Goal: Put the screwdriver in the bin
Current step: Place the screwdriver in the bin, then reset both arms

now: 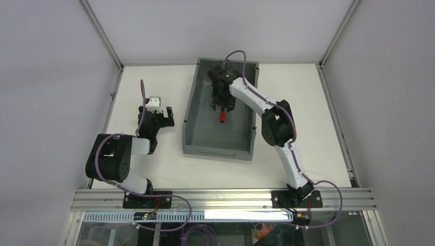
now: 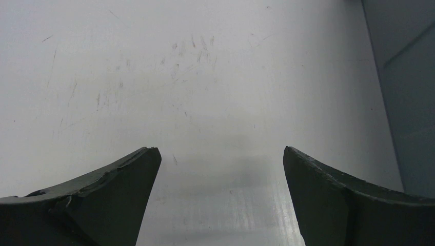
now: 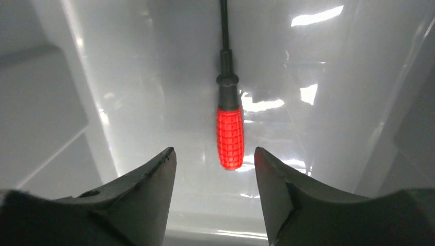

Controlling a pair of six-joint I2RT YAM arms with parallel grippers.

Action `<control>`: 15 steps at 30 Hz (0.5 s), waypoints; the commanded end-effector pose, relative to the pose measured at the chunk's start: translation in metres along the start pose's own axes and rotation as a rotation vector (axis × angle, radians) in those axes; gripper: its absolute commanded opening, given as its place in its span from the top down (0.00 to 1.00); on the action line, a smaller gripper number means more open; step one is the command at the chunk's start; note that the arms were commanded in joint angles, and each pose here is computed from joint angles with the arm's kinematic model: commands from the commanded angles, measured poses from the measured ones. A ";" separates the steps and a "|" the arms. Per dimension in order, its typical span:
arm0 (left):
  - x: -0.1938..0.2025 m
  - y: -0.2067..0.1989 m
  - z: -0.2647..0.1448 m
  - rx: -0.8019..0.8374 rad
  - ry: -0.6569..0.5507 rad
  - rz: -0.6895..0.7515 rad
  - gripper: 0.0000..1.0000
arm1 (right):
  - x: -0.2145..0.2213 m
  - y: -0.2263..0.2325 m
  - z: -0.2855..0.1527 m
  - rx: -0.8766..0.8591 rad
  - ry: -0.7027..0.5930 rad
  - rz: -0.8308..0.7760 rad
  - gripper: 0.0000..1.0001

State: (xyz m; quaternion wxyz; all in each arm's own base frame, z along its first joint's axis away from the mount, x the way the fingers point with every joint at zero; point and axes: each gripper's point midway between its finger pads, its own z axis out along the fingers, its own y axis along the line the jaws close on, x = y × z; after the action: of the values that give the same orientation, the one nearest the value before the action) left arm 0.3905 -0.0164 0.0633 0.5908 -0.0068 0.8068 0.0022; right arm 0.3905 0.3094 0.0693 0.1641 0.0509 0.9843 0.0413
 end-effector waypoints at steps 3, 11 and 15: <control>-0.017 0.001 -0.002 0.007 -0.055 -0.015 0.01 | -0.053 0.009 -0.105 -0.117 -0.217 -0.014 0.34; -0.017 0.001 -0.002 0.007 -0.056 -0.016 0.01 | -0.092 -0.005 -0.175 -0.192 -0.369 -0.021 0.13; -0.017 0.001 -0.002 0.007 -0.055 -0.016 0.01 | -0.106 -0.022 -0.200 -0.200 -0.433 -0.027 0.01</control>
State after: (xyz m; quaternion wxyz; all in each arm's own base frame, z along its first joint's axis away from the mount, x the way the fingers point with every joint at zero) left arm 0.3905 -0.0164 0.0633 0.5908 -0.0068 0.8068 0.0022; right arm 0.4192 0.2894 0.2313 0.3146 0.0320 0.9417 0.1148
